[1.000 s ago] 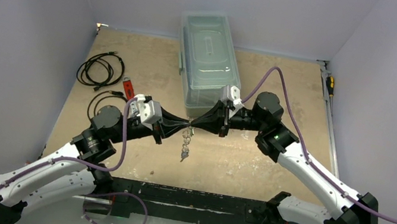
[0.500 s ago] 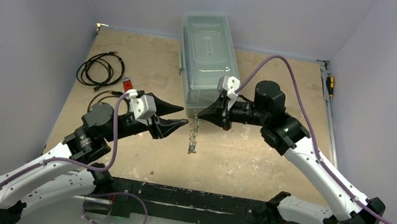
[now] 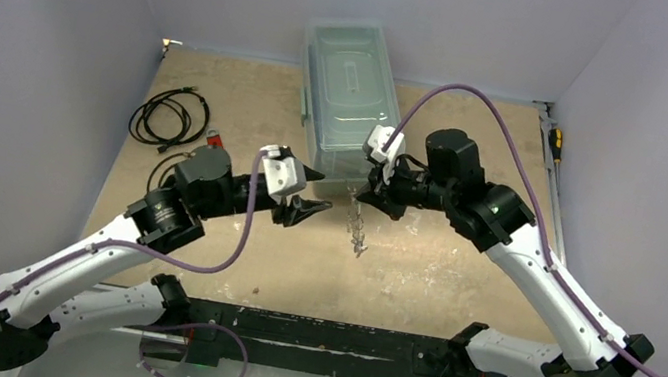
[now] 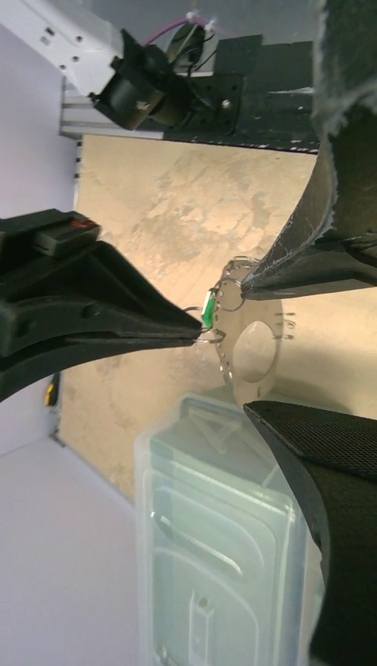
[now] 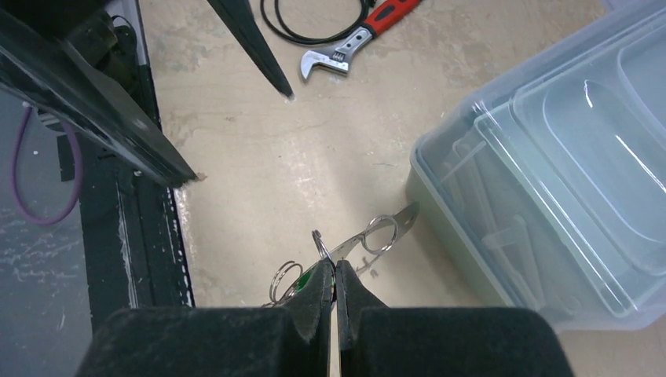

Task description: Put the keys on the keyring

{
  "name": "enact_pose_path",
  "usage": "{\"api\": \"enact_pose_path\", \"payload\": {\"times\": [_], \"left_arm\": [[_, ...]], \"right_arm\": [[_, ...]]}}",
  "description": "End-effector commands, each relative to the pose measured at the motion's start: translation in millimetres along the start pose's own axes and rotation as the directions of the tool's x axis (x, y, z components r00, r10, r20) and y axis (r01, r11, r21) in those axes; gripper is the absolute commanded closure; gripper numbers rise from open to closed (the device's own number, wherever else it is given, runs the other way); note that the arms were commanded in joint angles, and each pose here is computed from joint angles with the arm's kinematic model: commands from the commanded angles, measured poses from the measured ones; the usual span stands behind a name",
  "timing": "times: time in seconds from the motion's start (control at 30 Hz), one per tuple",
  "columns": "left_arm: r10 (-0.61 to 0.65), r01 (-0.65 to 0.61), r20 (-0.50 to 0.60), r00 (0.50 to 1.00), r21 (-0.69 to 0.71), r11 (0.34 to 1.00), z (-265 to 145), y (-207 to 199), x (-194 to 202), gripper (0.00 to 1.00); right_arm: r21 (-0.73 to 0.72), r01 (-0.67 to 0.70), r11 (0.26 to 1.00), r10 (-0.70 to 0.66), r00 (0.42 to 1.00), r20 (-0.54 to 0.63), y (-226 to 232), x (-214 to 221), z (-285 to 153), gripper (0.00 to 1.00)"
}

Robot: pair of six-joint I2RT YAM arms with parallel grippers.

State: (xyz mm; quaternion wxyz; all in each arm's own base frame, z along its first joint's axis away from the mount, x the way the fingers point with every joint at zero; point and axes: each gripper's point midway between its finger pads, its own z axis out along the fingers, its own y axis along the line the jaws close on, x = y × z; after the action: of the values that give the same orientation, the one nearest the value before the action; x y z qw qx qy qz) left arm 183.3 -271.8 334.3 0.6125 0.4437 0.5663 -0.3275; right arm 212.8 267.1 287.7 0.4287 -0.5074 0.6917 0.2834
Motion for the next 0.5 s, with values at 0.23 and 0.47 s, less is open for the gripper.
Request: {"api": "enact_pose_path", "payload": {"times": [0.23,0.47], "left_arm": [[0.023,-0.025,0.011,1.0,0.185,0.983,28.3,-21.2,2.4,0.51],[0.025,-0.028,0.015,1.0,0.198,0.98,36.2,-21.0,3.1,0.62]], "right_arm": [[-0.014,0.07,0.997,-0.069,0.996,0.063,15.6,-26.1,-23.0,1.0],[-0.042,0.086,0.995,-0.082,0.993,0.087,26.7,-30.8,-25.2,1.0]]}}
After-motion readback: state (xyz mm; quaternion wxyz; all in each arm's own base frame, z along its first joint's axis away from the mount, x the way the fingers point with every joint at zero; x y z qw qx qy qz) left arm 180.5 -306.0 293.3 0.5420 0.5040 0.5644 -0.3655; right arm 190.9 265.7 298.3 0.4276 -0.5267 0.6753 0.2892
